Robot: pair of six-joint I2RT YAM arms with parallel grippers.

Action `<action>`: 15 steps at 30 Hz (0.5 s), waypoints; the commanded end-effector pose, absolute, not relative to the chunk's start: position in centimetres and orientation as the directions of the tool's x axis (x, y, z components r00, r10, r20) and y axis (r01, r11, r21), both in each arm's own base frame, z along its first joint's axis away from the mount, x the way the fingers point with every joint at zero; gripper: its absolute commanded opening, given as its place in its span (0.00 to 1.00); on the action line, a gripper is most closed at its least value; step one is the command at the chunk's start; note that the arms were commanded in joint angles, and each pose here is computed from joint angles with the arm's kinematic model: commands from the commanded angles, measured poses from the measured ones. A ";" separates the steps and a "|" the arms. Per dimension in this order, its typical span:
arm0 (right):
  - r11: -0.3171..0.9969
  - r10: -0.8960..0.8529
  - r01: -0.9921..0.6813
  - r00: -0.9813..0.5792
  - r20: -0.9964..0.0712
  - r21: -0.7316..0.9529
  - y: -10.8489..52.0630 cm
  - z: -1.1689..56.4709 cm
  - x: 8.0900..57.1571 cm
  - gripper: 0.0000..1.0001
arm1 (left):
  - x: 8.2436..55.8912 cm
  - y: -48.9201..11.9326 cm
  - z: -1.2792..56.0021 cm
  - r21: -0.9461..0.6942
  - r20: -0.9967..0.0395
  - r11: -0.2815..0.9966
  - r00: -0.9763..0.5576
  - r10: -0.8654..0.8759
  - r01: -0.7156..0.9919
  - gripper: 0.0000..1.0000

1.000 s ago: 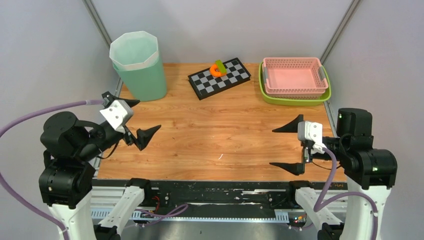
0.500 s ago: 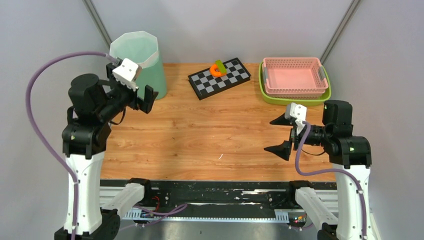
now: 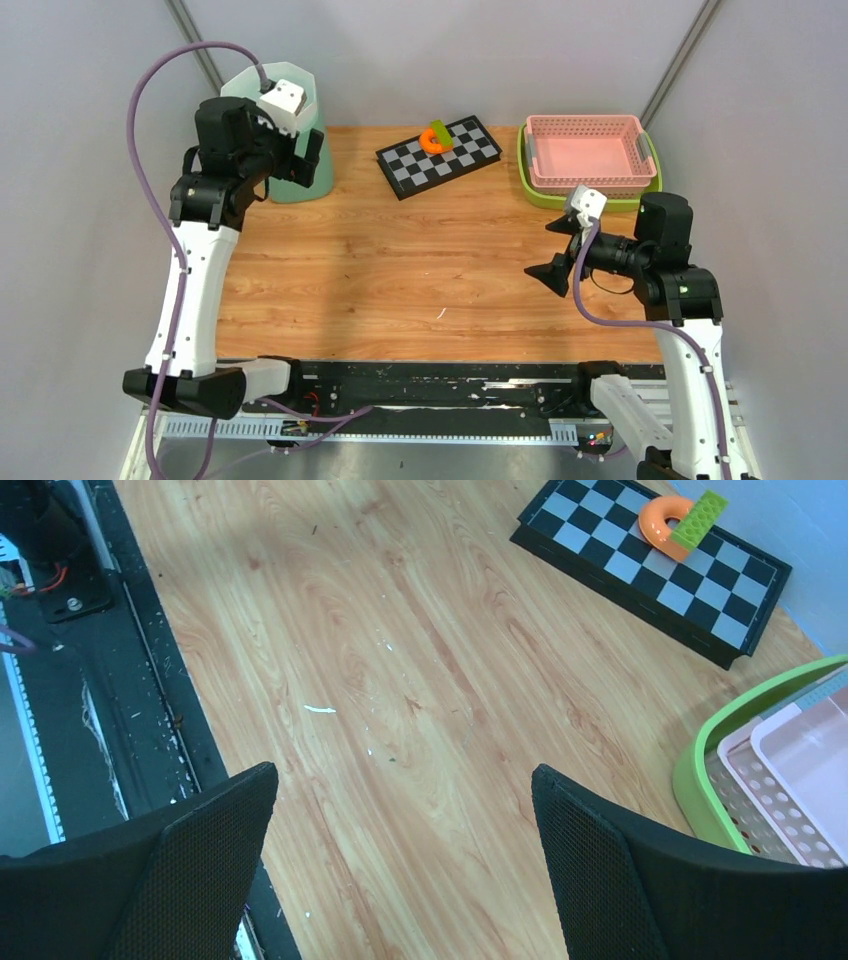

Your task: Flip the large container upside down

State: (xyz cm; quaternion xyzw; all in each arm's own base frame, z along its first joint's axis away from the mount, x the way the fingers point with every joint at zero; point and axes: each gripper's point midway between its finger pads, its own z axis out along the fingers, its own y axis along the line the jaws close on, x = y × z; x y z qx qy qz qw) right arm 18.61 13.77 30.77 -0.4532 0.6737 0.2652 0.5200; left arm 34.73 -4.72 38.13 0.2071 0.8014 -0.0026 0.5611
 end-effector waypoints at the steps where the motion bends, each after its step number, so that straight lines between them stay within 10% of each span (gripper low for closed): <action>1: 0.489 -0.322 -0.864 -0.053 -0.945 -0.118 13.7 30.8 19.7 0.99 | 36.3 -4.4 39.3 0.306 -0.887 0.911 -0.264 0.378 0.278 1.00; 15: 0.513 -0.317 -0.851 -0.063 -0.946 -0.116 13.6 30.2 20.4 0.99 | 41.0 -4.4 38.7 0.353 -0.855 0.910 -0.319 0.408 0.218 1.00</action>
